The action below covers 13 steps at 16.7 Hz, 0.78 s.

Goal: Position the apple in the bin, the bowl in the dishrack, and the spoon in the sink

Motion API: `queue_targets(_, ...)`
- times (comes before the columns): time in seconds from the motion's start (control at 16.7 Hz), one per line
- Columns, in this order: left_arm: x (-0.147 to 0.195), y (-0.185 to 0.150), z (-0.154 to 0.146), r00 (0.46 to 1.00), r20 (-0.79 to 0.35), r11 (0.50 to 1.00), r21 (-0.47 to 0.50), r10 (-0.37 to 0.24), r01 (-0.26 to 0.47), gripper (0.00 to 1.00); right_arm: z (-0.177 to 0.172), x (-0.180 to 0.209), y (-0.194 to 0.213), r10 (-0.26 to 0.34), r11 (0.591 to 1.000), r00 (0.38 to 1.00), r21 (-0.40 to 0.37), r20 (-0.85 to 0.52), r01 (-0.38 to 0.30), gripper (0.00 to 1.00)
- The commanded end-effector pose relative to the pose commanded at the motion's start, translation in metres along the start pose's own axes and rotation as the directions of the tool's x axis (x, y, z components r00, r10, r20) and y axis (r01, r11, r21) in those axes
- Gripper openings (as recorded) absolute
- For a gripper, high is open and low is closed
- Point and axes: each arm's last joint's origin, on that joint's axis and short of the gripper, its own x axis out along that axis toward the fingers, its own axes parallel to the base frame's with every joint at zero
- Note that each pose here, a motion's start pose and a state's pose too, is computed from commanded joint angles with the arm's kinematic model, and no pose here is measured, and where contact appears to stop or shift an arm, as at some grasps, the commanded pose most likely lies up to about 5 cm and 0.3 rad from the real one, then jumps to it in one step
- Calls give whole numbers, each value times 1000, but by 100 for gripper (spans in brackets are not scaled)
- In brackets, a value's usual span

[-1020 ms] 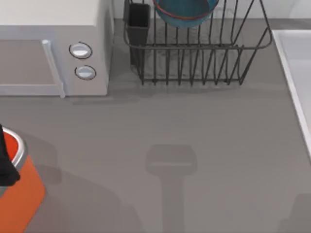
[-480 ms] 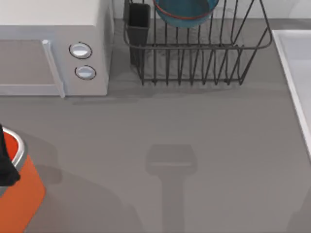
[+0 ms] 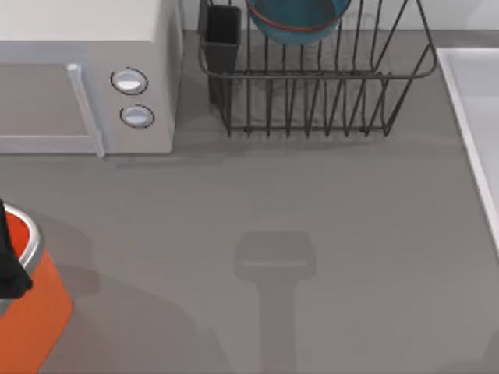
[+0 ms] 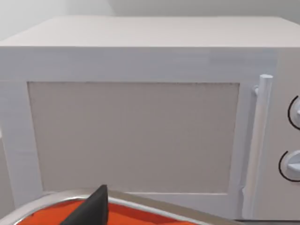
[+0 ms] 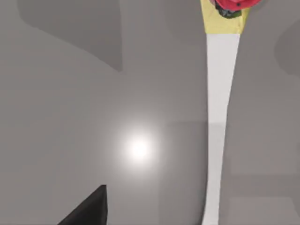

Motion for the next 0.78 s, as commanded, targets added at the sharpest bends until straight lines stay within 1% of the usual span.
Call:
queue_targets(0.36, 0, 0, 0, 1000, 0, 1000, 0, 0, 0, 100, 0, 63, 1, -5, 1000, 1000, -1, -8, 5, 100)
queue_targets(0.48, 0, 0, 0, 1000, 0, 1000, 0, 0, 0, 100, 2, 72, 2, -2, 1000, 1000, -1, -3, 2, 100)
queue_targets(0.72, 0, 0, 0, 1000, 0, 1000, 0, 0, 0, 100, 2, 72, 2, -2, 1000, 1000, -1, -3, 2, 100)
queue_targets(0.78, 0, 0, 0, 1000, 0, 1000, 0, 0, 0, 100, 2, 72, 2, -2, 1000, 1000, -1, -3, 2, 92)
